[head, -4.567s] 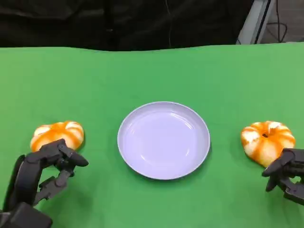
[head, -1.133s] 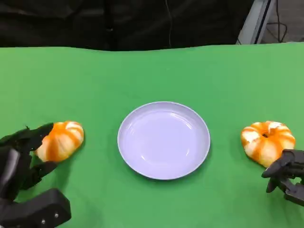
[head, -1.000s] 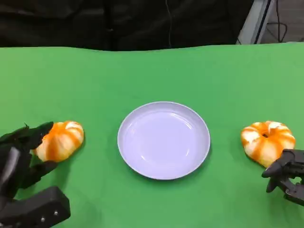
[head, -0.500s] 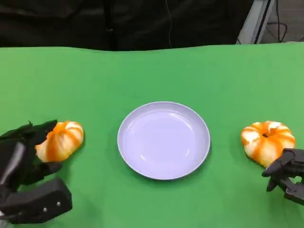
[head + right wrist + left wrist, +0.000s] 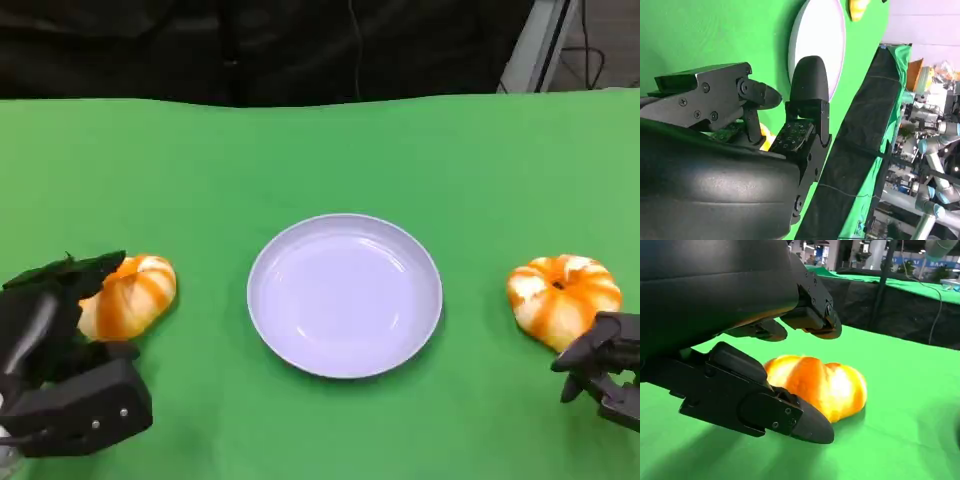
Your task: Grasp the bread from the table and place it into the plate.
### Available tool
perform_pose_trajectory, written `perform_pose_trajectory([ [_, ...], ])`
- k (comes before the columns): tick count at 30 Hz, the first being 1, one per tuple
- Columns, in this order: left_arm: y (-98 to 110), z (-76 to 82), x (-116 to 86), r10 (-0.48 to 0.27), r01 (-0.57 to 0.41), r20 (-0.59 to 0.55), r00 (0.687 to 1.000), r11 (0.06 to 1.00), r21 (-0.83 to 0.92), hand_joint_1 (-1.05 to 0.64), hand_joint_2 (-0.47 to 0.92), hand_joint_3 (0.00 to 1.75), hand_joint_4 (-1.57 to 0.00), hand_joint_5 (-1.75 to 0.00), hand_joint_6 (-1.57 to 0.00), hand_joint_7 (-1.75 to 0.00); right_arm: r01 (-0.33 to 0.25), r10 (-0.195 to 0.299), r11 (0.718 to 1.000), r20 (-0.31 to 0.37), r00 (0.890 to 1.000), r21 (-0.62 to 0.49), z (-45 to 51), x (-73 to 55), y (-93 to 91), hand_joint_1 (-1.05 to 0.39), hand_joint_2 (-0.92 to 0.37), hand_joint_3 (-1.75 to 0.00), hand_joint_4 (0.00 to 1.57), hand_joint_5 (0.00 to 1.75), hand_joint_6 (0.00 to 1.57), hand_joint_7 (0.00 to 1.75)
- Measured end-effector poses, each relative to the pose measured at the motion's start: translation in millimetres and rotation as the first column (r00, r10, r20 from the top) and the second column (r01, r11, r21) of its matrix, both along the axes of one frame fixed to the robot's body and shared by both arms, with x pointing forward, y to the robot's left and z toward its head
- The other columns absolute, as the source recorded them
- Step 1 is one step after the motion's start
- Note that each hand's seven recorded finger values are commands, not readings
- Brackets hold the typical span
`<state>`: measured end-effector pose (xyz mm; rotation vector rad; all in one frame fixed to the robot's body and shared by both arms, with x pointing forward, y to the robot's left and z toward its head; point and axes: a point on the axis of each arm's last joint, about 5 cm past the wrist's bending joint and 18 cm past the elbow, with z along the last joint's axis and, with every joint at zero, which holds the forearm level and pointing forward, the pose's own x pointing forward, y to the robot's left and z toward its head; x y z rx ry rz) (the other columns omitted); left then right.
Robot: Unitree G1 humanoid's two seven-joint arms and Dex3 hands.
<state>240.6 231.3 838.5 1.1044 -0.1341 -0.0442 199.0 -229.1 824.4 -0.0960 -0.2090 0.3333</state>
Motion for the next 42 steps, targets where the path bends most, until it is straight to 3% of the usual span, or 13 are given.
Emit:
perform_pose_trajectory([
  [16,-10,5.7,11,-0.049,0.049,0.012,0.999,0.999,-0.019,-0.68,0.88,0.00,-0.42,-0.01,-0.46,0.00,-0.001,0.001,1.000,0.001,1.000,0.000,0.0,-0.2,0.0,0.09,-0.87,-0.56,0.88,1.37,0.96,0.91],
  [42,-9,1.8,16,-0.008,0.011,-0.119,0.993,1.000,0.023,-0.72,0.90,0.00,-0.42,0.00,-0.46,0.00,0.006,-0.006,1.000,0.001,1.000,-0.001,-0.3,-1.2,-0.1,0.09,-0.87,-0.57,0.88,1.37,0.95,0.93],
])
